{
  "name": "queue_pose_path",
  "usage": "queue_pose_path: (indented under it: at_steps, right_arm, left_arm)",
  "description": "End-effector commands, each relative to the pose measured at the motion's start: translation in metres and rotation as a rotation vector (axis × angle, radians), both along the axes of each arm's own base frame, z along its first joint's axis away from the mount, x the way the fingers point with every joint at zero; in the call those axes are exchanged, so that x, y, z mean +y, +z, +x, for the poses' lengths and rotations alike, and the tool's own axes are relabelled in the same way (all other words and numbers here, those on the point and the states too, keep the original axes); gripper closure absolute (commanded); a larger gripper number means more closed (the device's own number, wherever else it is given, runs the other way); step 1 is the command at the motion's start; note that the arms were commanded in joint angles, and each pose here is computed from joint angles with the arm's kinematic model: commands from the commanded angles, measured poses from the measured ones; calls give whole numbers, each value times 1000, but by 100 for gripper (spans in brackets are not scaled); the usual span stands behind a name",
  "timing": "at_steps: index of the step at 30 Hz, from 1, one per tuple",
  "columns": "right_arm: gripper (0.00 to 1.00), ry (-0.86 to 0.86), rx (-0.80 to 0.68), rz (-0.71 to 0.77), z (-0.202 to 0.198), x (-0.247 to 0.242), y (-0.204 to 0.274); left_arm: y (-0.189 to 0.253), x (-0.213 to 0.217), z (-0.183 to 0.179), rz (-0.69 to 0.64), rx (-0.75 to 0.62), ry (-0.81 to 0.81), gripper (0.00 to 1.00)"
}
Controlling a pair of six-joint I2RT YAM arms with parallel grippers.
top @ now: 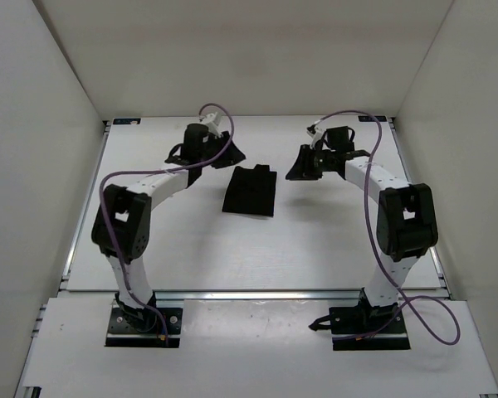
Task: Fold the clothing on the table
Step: Fold the skirt
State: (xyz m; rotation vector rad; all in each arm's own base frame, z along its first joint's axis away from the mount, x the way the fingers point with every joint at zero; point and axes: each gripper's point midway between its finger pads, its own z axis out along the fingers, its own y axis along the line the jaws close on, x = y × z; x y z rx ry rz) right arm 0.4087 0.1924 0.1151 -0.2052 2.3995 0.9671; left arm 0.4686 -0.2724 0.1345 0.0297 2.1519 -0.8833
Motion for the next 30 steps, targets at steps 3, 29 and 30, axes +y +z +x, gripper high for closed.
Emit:
queue_pose_path:
  at_steps: [3, 29, 30]
  right_arm:
    - [100, 84, -134, 140, 17, 42, 53]
    - [100, 44, 24, -7, 80, 84, -60]
    - [100, 41, 48, -9, 74, 79, -70]
  left_arm:
    - [46, 40, -17, -59, -86, 51, 90]
    - [-94, 0, -81, -69, 270, 0, 100]
    - [-99, 0, -81, -54, 276, 6, 100]
